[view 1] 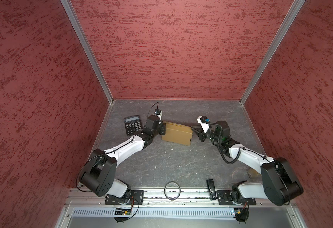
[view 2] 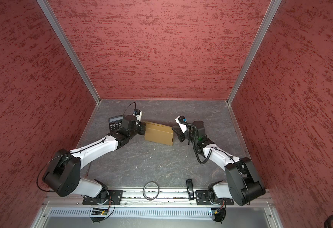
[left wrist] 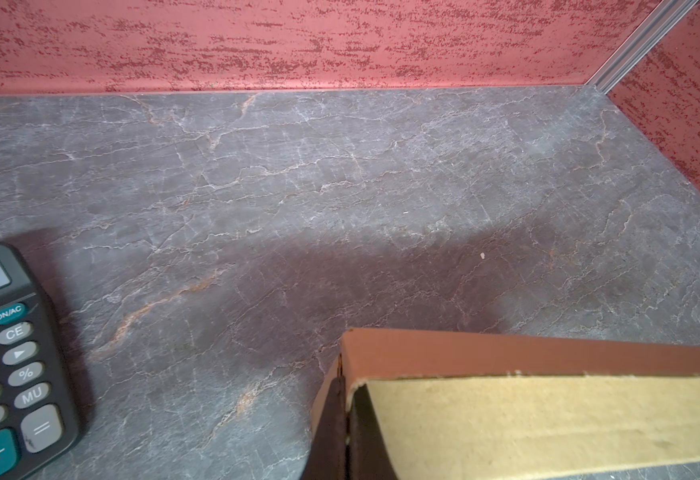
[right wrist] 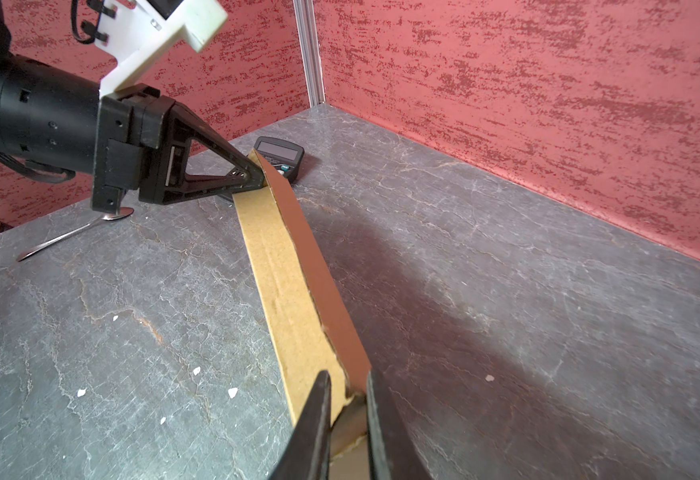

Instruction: Fold the paper box

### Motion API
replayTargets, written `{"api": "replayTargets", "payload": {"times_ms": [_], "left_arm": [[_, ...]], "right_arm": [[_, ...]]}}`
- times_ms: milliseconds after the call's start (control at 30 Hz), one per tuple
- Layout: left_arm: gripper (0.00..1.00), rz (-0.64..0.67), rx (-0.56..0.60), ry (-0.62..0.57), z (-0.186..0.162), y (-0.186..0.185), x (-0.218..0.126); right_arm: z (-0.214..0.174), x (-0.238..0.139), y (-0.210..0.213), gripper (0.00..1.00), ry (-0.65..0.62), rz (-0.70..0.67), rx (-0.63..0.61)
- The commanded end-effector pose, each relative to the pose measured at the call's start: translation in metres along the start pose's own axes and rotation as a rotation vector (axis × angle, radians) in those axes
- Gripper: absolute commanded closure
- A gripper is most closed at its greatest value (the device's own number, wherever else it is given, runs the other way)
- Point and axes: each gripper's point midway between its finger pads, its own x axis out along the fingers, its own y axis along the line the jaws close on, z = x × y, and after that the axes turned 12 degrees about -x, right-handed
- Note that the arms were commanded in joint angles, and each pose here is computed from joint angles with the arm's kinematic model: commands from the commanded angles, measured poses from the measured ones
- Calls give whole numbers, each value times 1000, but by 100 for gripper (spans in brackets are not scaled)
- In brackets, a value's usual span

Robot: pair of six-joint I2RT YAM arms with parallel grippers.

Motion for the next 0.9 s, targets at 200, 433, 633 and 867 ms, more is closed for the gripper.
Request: {"api": "replayTargets", "payload": {"times_ms": [200, 433, 633, 867], "left_arm": [[100, 125, 17, 272, -90, 34, 8], [100, 138, 14, 271, -94, 37, 9], [100, 147, 11, 270, -96, 40, 9], [100, 156, 2, 265, -100, 43, 9]], "right_arm": [[-5, -4, 8, 83, -11, 24, 25], [-11, -1, 9, 83, -1, 31, 38], [-10, 0, 9, 83, -1, 34, 39], [-9, 0, 11, 83, -1, 38, 39]]}}
